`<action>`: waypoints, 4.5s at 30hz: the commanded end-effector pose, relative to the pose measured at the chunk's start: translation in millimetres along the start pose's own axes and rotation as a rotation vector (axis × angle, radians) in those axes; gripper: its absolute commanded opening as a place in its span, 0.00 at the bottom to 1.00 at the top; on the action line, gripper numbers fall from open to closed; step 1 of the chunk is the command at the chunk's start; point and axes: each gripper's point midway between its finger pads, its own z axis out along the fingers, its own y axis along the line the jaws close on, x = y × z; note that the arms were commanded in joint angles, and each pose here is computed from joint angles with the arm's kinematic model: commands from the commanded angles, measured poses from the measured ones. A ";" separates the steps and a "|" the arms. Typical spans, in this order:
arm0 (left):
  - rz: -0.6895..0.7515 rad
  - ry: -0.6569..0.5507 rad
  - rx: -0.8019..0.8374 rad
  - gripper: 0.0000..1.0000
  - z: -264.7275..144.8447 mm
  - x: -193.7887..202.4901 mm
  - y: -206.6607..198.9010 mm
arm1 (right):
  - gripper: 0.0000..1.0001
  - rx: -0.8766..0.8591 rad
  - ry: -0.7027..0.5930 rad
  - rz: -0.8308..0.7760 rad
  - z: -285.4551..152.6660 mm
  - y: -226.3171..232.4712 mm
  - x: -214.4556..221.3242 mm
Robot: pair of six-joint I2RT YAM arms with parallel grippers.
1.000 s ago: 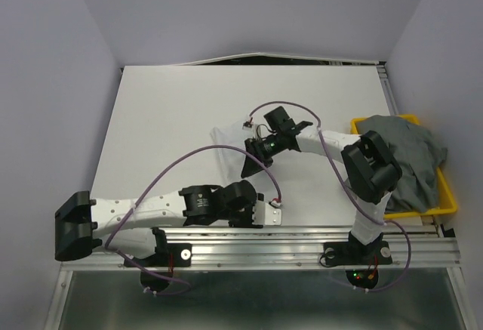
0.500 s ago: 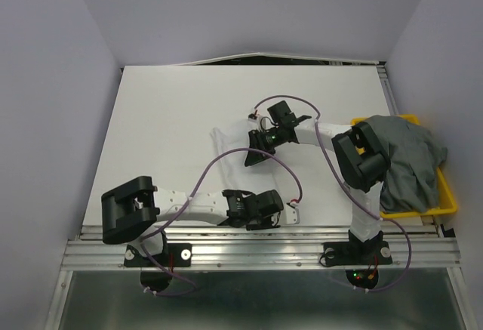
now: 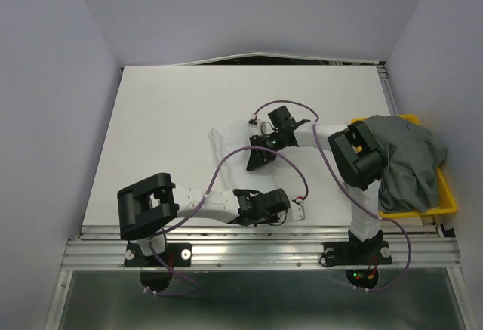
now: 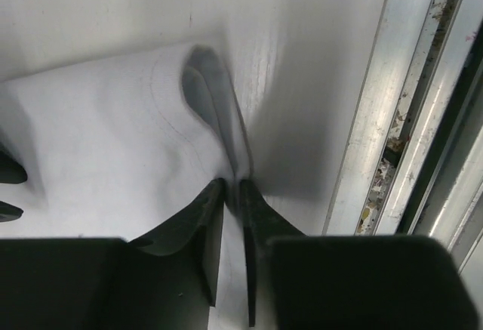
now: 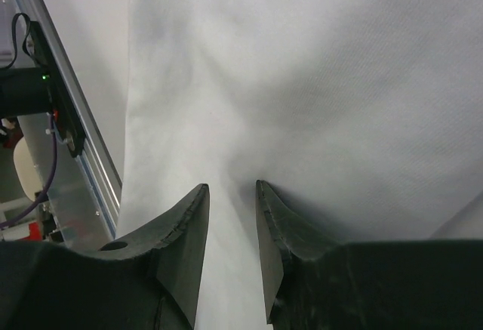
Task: Fold and stack the skirts
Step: Fold the skirt
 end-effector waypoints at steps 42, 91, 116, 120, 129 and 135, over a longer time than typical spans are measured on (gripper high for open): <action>0.106 -0.172 0.525 0.00 -126.9 -44.8 -34.9 | 0.60 0.171 -0.010 -0.393 6.9 -63.5 -51.3; 0.142 -0.112 0.165 0.00 -35.9 -15.1 182.6 | 0.43 0.021 0.050 -0.398 -12.3 -40.7 2.6; -0.599 -0.310 -0.041 0.46 -118.6 -28.1 225.2 | 0.74 0.219 -0.264 -0.239 -142.0 -6.4 -102.4; -0.893 -0.245 -0.008 0.44 -89.9 -6.9 198.0 | 0.74 0.171 -0.263 -0.180 -150.2 18.3 -76.3; -1.038 -0.099 -0.134 0.51 -45.8 10.0 159.8 | 0.74 0.324 -0.293 -0.092 -178.0 -5.3 -43.0; -1.063 0.070 -0.136 0.55 3.4 28.9 140.8 | 0.77 0.366 -0.331 -0.018 -202.1 -26.9 -40.7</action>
